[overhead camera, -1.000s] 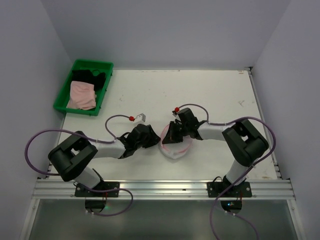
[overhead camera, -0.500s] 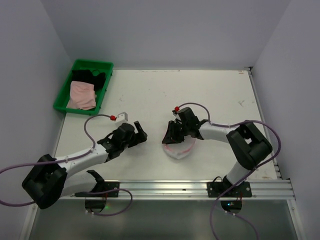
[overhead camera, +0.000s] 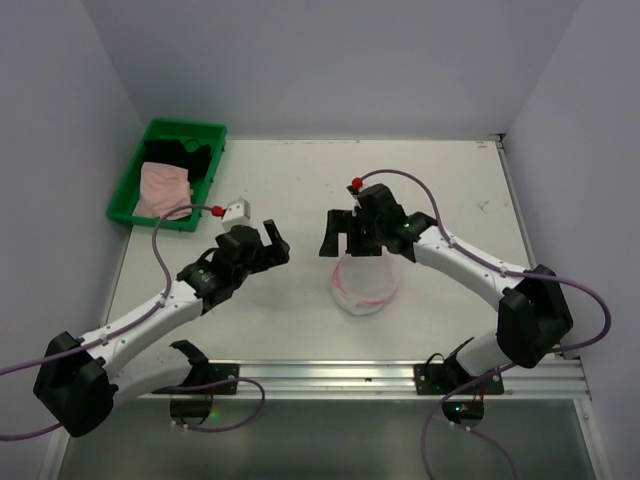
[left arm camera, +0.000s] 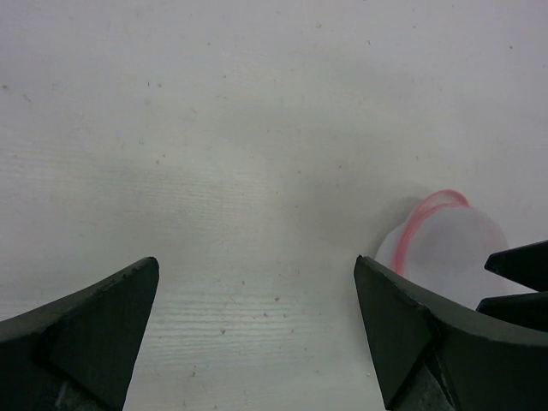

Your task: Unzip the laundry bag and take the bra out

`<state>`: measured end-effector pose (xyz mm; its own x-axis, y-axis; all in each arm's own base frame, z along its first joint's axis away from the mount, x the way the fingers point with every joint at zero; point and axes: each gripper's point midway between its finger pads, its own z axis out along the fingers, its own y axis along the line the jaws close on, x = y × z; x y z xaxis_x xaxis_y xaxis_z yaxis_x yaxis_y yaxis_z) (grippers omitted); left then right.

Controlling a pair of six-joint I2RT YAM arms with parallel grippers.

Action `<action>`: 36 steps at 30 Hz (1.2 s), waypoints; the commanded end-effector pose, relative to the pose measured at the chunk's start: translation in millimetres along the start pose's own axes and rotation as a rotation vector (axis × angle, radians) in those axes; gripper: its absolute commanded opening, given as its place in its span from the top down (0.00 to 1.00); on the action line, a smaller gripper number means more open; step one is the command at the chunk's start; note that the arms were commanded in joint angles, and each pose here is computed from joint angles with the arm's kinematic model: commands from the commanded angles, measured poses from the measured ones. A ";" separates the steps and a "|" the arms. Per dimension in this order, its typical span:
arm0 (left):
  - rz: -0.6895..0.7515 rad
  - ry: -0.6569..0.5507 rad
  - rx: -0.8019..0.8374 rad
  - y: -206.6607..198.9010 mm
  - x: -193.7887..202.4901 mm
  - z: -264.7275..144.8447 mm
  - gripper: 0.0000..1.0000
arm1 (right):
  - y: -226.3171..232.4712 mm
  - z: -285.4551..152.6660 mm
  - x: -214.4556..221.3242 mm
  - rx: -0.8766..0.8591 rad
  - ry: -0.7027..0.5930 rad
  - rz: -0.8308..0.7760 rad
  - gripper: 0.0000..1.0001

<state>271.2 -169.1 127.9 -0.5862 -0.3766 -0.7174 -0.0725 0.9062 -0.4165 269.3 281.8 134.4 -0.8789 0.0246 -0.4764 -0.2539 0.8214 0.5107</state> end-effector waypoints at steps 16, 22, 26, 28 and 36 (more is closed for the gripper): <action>0.018 -0.282 -0.061 47.1 -169.8 -81.4 0.00 | -107.8 -240.6 -118.6 0.445 -0.715 0.072 0.01; 0.118 -0.476 -0.103 50.8 -202.0 -169.2 0.00 | -90.9 -352.1 -78.5 0.494 -1.014 0.049 0.01; 0.163 -0.635 -0.116 52.5 -219.4 -233.2 0.00 | -71.5 -391.4 -45.6 0.388 -1.166 0.022 0.01; 0.167 -0.711 -0.124 54.3 -225.2 -268.1 0.00 | -65.6 -410.2 -29.3 0.363 -1.236 -0.010 0.01; 0.089 -0.781 -0.214 82.7 -212.0 -307.1 0.00 | -69.7 -435.7 8.9 0.395 -1.337 -0.113 0.01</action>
<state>142.5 31.1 450.7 0.2212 -0.2978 -0.9286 -0.1465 0.9313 -0.3336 103.9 -17.2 421.6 0.2602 0.3529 -0.8987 -0.0133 0.9320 0.3621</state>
